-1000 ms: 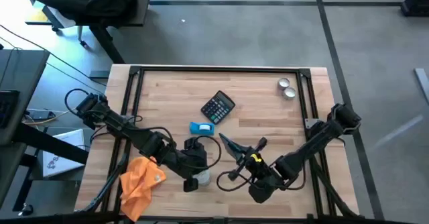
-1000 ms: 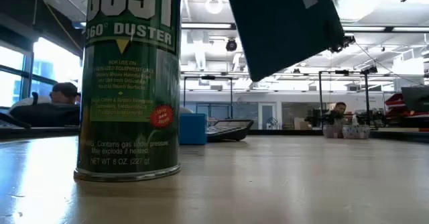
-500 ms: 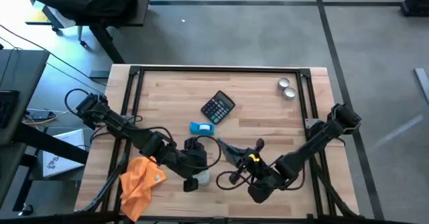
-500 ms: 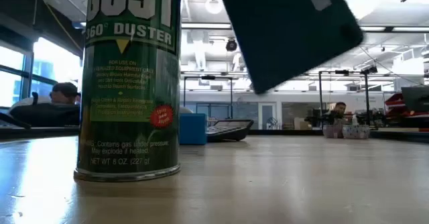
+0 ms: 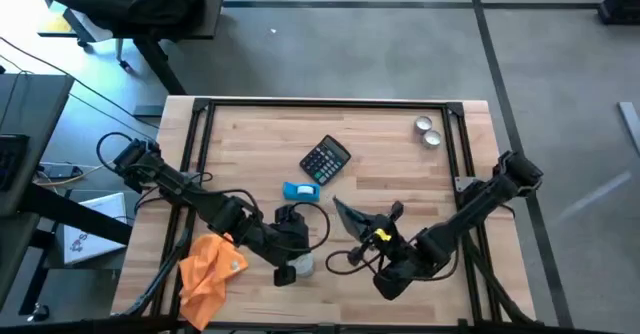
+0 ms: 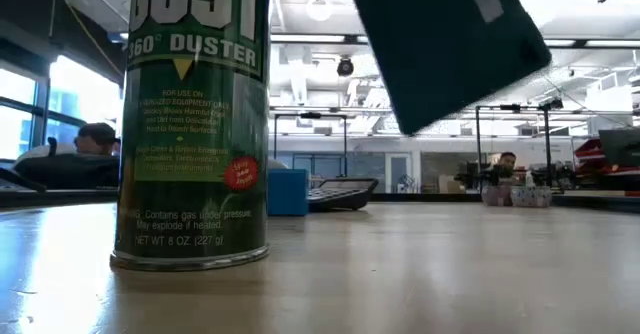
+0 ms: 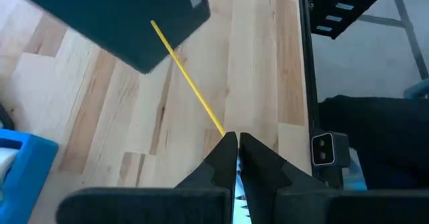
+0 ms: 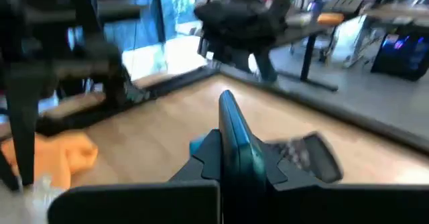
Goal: Apply microfiber cloth
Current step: Spray the cellphone using the white spray bottle, then wipe the front of the cellphone using microfiber cloth
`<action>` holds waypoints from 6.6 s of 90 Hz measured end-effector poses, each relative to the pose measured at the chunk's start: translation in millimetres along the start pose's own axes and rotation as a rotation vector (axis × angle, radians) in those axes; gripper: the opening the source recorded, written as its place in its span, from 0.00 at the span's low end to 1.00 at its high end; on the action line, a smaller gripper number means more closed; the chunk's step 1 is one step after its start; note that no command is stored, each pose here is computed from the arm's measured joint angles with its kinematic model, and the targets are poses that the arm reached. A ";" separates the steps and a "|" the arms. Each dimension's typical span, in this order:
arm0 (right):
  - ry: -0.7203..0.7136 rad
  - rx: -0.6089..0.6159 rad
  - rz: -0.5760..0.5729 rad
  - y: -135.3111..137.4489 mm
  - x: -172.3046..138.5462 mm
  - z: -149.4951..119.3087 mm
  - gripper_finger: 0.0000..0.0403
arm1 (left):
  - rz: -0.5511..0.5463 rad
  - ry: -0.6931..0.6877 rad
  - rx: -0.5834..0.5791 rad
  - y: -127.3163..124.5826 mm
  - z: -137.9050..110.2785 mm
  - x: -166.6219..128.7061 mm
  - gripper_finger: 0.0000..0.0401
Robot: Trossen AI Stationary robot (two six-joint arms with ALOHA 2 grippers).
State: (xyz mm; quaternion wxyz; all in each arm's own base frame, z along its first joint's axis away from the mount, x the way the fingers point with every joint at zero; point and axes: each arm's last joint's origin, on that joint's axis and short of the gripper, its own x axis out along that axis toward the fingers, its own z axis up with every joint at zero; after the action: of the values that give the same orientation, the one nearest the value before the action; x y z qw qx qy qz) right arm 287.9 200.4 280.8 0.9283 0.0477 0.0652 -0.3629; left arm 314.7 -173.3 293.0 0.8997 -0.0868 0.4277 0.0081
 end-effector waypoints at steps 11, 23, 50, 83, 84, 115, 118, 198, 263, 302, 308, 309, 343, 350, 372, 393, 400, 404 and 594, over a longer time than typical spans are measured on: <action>-0.103 0.006 -0.048 -5.8 -13.1 18.7 0.00 | 0.001 -0.001 0.002 0.1 0.1 0.0 0.00; -0.150 0.021 -0.075 -9.2 -21.7 38.3 0.00 | 0.001 -0.002 0.002 0.2 0.2 0.1 0.00; -0.074 -0.030 0.080 2.7 -22.5 43.7 0.00 | -0.001 -0.007 0.003 -0.1 0.6 0.4 0.00; 0.101 -0.614 0.180 -12.5 -24.0 6.7 0.00 | -0.007 -0.016 0.017 -0.6 1.2 0.6 0.00; 0.112 -0.651 0.185 -13.2 -23.9 4.6 0.00 | -0.007 -0.016 0.018 -0.6 1.2 0.6 0.00; 0.219 -1.767 0.269 -2.2 -9.8 -67.4 0.00 | -0.012 -0.013 0.003 -0.7 1.1 0.6 0.00; 0.206 -1.887 0.269 0.2 -8.4 -73.6 0.00 | -0.012 -0.012 0.001 -0.7 1.1 0.6 0.00; -0.187 -2.353 0.518 59.1 -24.6 -109.4 0.00 | -0.015 -0.010 0.004 -0.8 1.0 0.6 0.00; -0.073 -2.123 0.148 42.7 -24.4 -81.6 0.00 | -0.010 -0.015 0.000 -0.8 1.1 0.6 0.00; 0.221 -1.639 0.284 8.9 -19.0 -81.9 0.00 | 0.003 -0.311 0.161 -12.2 21.7 -51.9 0.00; 0.273 -1.515 0.256 3.5 -18.7 -83.7 0.00 | 0.064 -0.403 0.180 -14.6 23.4 -66.4 0.00; 0.278 -1.492 0.247 2.6 -18.6 -83.8 0.00 | 0.076 -0.414 0.183 -15.1 23.2 -68.2 0.00; 0.242 -0.722 -0.053 -49.0 -39.5 -43.3 0.00 | 0.147 -0.555 0.271 -38.9 3.3 -109.8 0.00; 0.307 -0.660 -0.091 -58.2 -36.3 -35.1 0.00 | 0.131 -0.567 0.267 -41.5 -2.5 -106.2 0.00; 0.556 -0.584 -0.067 -68.9 -25.6 -18.3 0.00 | 0.092 -0.592 0.225 -28.5 -29.0 -90.2 0.00; 0.870 -0.627 -0.023 -78.7 4.9 -12.0 0.00 | 0.029 -0.689 0.164 5.1 -56.8 -101.1 0.00; 0.941 -0.652 0.045 -78.2 19.8 -13.4 0.00 | 0.017 -0.744 0.148 17.8 -68.7 -101.7 0.00; 0.972 -0.656 0.087 -78.7 29.0 -18.0 0.00 | 0.011 -0.769 0.148 24.8 -76.9 -99.6 0.00; 0.892 -0.628 0.163 -70.8 48.0 -4.7 0.50 | -0.141 -0.619 -0.059 50.6 -142.8 -49.5 0.31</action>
State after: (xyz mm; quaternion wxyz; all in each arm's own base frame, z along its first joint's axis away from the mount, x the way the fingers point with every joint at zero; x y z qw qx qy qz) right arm 274.3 117.1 265.8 0.8055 -0.0774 0.5533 -0.1977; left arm 169.1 -143.8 235.3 0.9826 -0.1357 0.1261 -0.0158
